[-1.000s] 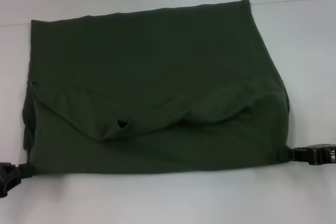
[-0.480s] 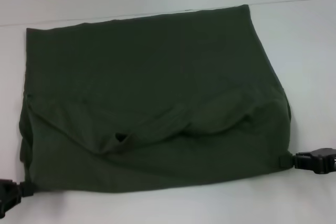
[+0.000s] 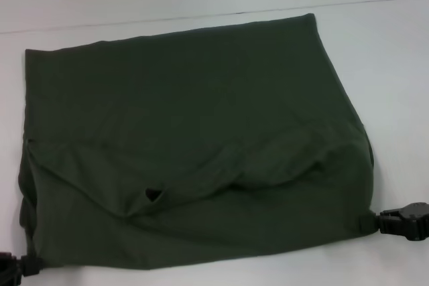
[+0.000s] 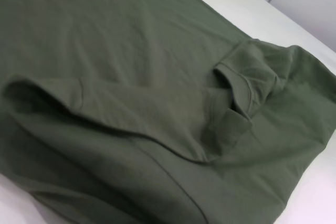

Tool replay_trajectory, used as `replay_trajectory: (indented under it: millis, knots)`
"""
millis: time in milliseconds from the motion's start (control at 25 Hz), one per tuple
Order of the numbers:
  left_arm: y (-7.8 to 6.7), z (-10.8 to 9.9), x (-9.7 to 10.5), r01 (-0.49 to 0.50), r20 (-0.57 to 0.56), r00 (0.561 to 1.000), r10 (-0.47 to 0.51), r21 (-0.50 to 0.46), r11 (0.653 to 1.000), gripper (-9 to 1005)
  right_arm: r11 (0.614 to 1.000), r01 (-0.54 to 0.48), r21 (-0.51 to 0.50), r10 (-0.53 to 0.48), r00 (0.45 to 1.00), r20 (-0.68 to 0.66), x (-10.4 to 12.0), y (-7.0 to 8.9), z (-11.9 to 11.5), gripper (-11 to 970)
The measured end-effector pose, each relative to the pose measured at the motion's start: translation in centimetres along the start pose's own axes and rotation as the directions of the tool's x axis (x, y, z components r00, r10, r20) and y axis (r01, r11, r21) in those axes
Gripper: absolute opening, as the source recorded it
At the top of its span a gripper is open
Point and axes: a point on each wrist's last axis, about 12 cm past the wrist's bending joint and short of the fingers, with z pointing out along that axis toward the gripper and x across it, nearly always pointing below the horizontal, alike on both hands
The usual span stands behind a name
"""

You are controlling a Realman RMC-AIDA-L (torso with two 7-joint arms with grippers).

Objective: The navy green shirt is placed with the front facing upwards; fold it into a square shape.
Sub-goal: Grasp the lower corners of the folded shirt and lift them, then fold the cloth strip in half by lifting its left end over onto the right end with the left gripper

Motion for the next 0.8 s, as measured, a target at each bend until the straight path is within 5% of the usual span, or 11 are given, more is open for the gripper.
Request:
replay_trajectory:
  millis: [800]
  knots:
    - [0.0, -1.1, -1.5, -0.057, 0.118, 0.992, 0.053, 0.028, 0.998, 16, 0.996, 0.070, -0.053, -0.064, 0.992, 0.104, -2.9, 0.8, -0.4, 28]
